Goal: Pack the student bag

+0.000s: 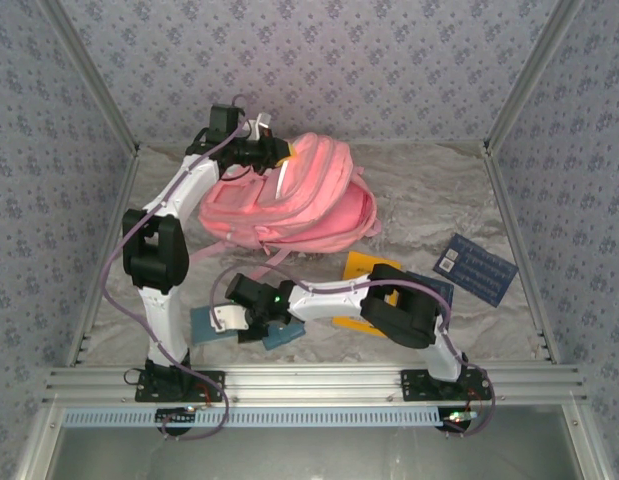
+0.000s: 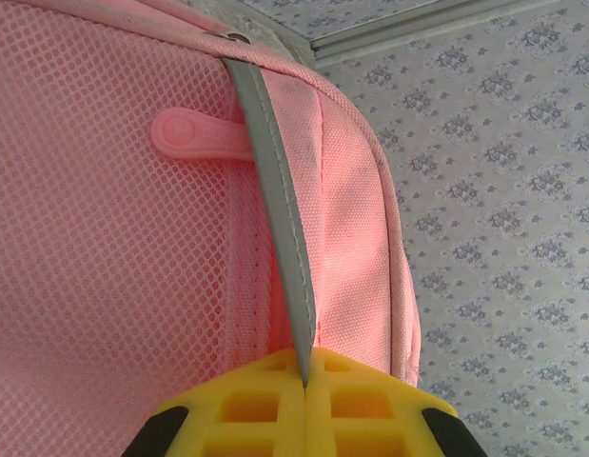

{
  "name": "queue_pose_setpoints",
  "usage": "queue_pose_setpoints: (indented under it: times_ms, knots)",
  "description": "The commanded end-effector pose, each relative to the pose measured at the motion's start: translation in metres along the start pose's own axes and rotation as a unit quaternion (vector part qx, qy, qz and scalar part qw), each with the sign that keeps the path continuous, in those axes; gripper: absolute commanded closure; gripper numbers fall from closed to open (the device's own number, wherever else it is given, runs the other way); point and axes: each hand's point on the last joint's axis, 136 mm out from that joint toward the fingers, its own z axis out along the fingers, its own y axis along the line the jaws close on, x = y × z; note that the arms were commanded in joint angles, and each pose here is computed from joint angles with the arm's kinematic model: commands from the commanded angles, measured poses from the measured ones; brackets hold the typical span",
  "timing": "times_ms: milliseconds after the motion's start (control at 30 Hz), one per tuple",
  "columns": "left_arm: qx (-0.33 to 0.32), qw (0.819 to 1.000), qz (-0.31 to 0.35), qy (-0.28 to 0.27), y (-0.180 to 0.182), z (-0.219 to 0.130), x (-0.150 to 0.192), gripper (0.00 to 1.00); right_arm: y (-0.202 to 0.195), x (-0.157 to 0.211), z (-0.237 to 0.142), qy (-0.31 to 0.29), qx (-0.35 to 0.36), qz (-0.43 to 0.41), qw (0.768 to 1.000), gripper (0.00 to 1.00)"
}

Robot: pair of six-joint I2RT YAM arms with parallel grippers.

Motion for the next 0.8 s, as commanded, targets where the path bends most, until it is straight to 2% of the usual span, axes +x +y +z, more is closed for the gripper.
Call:
queue_pose_setpoints:
  times_ms: [0,100,233,500,700,767]
  knots:
    - [0.016,0.999,0.028,-0.018,-0.024,-0.015,-0.005,1.00,0.011,0.037,0.010,0.051,-0.017,0.031,0.998,0.73]
    - [0.016,0.999,0.029,-0.015,-0.023,-0.014,-0.004,1.00,0.010,0.038,0.008,0.047,-0.029,0.058,0.997,0.90]
    - [0.017,0.999,0.030,-0.011,-0.022,-0.010,-0.001,1.00,0.006,0.039,0.006,0.043,-0.034,0.075,0.996,0.99]
    - [0.017,0.999,0.035,-0.005,-0.024,-0.007,0.003,1.00,-0.019,0.038,-0.016,0.031,-0.008,0.117,0.993,1.00]
    - [0.016,0.999,0.035,-0.005,-0.023,-0.007,0.003,1.00,-0.036,0.051,-0.040,0.020,0.036,0.143,0.989,1.00]
    - [0.016,0.999,0.035,-0.005,-0.023,-0.007,0.002,1.00,-0.034,0.066,-0.046,0.026,0.045,0.156,0.986,1.00]
